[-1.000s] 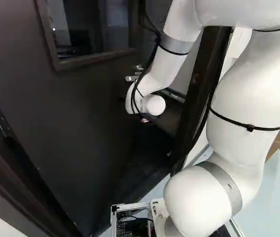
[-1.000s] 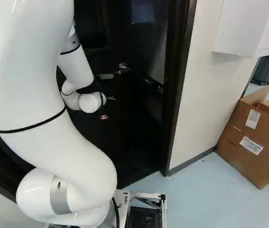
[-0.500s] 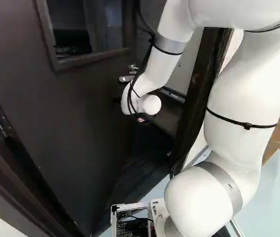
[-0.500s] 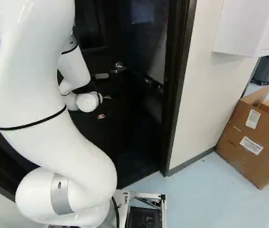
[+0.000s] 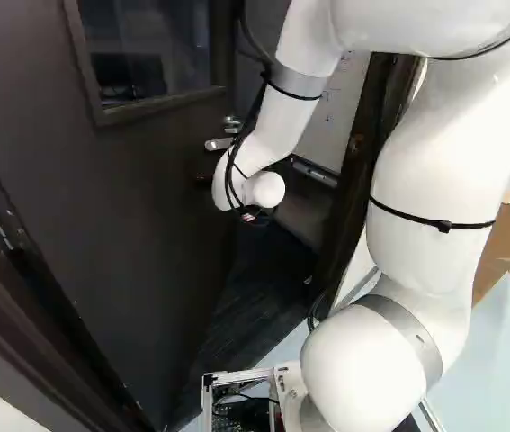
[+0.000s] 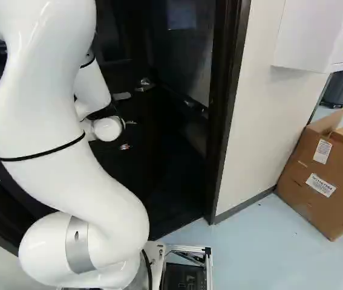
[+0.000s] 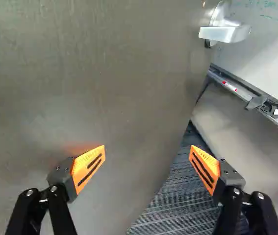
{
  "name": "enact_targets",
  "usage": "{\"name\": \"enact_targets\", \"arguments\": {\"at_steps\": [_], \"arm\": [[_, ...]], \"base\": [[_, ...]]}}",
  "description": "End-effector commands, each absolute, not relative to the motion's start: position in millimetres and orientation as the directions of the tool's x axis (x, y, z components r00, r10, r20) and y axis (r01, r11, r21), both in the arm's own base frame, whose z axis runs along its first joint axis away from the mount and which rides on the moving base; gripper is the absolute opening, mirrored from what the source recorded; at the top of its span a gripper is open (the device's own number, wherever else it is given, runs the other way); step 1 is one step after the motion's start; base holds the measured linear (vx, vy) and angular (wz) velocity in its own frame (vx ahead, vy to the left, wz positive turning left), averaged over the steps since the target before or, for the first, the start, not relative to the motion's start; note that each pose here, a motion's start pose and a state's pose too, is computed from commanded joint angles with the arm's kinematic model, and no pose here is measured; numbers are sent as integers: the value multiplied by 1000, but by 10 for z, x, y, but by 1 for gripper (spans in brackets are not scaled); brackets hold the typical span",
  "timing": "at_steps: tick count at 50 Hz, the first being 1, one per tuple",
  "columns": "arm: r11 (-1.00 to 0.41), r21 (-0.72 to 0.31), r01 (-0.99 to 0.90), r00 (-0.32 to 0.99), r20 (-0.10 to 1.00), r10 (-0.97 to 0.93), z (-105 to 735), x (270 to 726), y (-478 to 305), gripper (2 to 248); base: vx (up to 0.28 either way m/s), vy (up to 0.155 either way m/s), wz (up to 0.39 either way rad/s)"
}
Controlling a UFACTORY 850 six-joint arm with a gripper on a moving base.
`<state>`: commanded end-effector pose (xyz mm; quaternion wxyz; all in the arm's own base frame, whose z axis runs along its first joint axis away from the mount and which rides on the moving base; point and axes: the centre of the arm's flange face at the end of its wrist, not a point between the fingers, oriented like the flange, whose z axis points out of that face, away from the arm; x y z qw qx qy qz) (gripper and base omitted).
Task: Open the door and move inside
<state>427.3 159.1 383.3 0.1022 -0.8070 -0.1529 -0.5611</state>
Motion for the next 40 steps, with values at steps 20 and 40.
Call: {"name": "enact_targets", "arguments": {"at_steps": [20, 40], "arm": [[-901, 23, 433, 303, 938, 170, 3827, 4311, 1829, 247], [-865, 40, 500, 278, 939, 205, 3818, 4351, 2074, 247]], "base": [[0, 0, 0], [0, 0, 0]]}}
